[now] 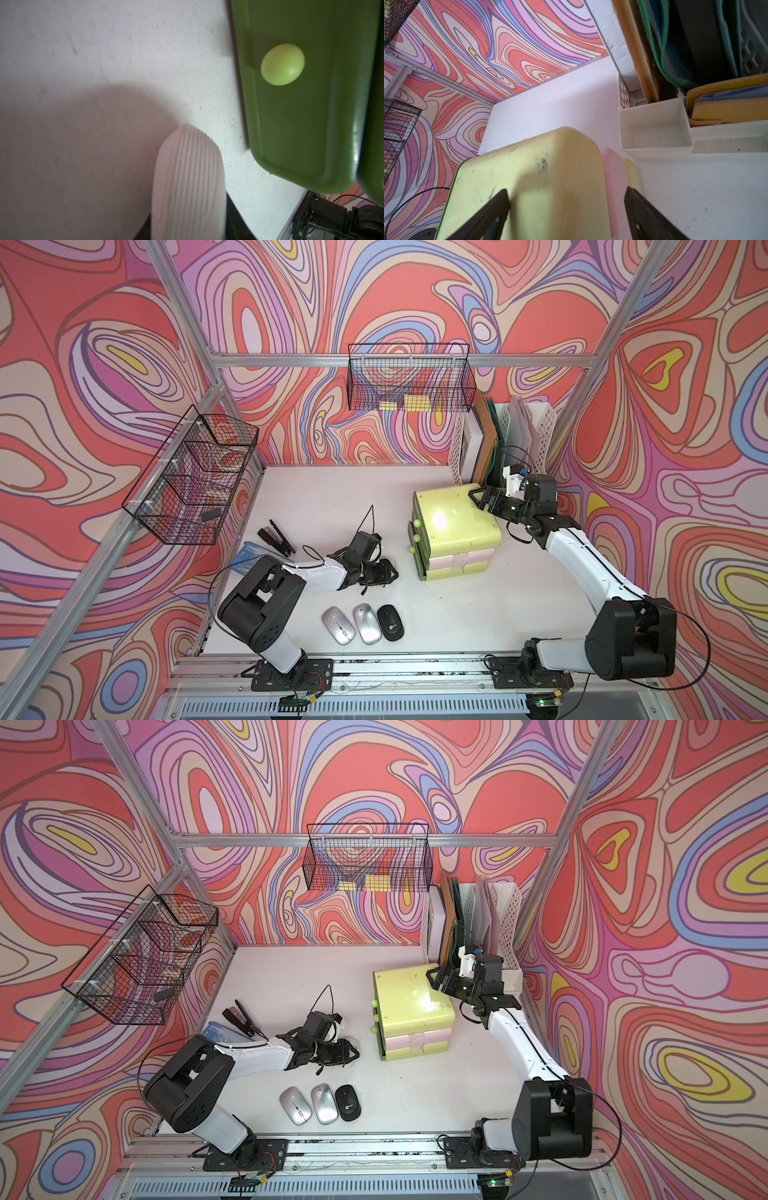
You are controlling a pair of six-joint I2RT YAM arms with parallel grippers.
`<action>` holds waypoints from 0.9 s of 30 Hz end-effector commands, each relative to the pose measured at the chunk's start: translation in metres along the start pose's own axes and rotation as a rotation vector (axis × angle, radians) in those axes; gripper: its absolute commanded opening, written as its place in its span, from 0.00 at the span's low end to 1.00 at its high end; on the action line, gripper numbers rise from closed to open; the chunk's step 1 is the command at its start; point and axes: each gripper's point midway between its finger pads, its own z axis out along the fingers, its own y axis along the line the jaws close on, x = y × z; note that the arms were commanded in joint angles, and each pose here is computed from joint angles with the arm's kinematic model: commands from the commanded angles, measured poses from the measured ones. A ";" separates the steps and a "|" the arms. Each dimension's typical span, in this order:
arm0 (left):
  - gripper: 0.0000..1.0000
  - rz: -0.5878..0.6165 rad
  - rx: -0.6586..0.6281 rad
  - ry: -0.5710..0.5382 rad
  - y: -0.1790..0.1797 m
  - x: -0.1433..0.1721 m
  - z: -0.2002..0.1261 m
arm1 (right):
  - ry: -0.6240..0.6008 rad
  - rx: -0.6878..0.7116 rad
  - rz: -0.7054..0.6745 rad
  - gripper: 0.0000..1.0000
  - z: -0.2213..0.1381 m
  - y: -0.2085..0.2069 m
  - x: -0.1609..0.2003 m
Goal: Take the mice out of the drawer
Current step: Place the mouse at the center of the board.
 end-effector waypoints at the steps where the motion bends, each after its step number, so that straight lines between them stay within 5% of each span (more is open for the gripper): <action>1: 0.31 -0.026 -0.006 -0.005 0.003 0.015 -0.005 | 0.209 0.104 0.062 0.90 0.012 -0.031 0.063; 7: 0.32 -0.059 -0.064 -0.041 0.022 0.025 -0.017 | 0.213 0.110 0.058 0.90 0.010 -0.031 0.065; 10: 0.56 -0.078 -0.094 -0.041 0.036 0.038 -0.019 | 0.213 0.109 0.058 0.90 0.010 -0.031 0.064; 14: 0.70 -0.066 -0.110 -0.056 0.037 0.034 -0.021 | 0.213 0.108 0.058 0.90 0.011 -0.031 0.065; 27: 0.76 -0.041 -0.286 -0.097 0.045 0.017 -0.049 | 0.214 0.104 0.056 0.90 0.011 -0.031 0.065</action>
